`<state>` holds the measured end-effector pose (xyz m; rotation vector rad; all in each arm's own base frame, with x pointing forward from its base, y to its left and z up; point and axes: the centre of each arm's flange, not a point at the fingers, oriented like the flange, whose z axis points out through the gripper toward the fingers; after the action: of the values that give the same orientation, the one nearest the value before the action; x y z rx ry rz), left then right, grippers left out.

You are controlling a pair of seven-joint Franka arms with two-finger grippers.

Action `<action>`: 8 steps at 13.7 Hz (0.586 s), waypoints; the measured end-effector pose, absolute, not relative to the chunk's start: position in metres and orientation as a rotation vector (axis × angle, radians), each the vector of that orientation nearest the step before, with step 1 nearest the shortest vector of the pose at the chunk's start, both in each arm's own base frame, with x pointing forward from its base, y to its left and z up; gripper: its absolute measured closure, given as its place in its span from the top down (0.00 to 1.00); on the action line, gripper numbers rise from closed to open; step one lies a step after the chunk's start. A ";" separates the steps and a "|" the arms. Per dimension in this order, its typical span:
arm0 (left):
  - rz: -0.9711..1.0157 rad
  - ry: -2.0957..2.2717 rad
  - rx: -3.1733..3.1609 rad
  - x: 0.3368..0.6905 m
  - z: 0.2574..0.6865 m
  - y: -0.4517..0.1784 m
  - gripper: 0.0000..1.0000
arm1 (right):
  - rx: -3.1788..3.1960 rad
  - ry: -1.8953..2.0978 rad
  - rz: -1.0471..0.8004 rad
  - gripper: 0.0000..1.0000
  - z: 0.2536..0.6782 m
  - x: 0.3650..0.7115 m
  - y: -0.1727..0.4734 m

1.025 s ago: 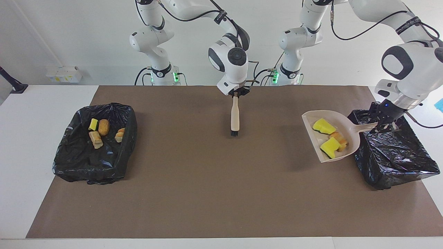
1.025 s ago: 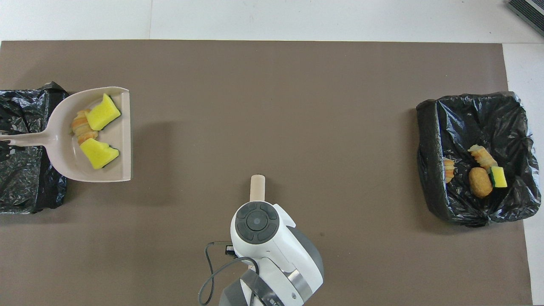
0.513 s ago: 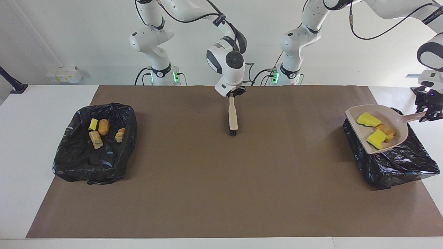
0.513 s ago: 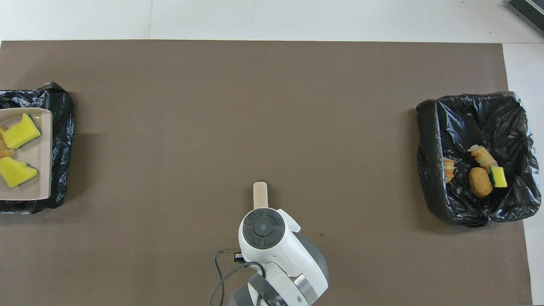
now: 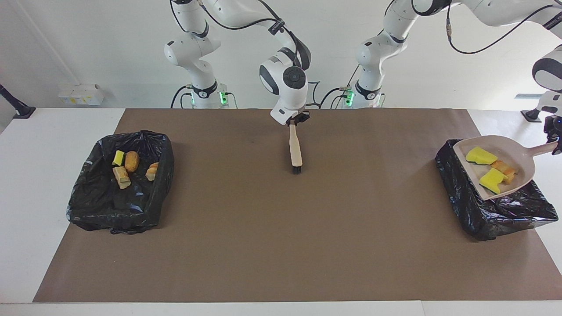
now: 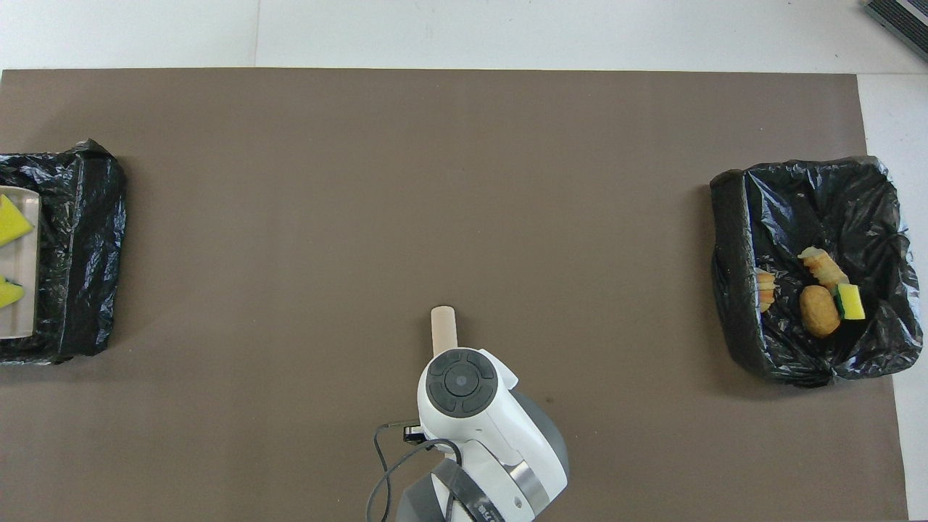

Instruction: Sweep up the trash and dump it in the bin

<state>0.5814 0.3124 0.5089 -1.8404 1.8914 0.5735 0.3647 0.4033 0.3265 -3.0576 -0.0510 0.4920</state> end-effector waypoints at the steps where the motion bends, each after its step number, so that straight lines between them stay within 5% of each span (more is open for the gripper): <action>1: 0.630 1.861 -1.794 0.586 0.511 0.306 0.32 | -3.060 -0.056 0.479 0.78 0.328 0.367 0.403; 3: 0.717 1.812 -1.696 0.597 0.515 0.287 0.32 | -3.069 -0.059 0.446 0.99 0.333 0.374 0.401; 8: 0.881 1.736 -1.445 0.604 0.553 0.253 0.32 | -3.070 0.040 0.269 1.00 0.377 0.432 0.359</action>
<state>0.6040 0.2530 0.5535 -1.4450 1.7358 0.8808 0.4319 0.3595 0.3769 -3.0703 0.0400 0.2691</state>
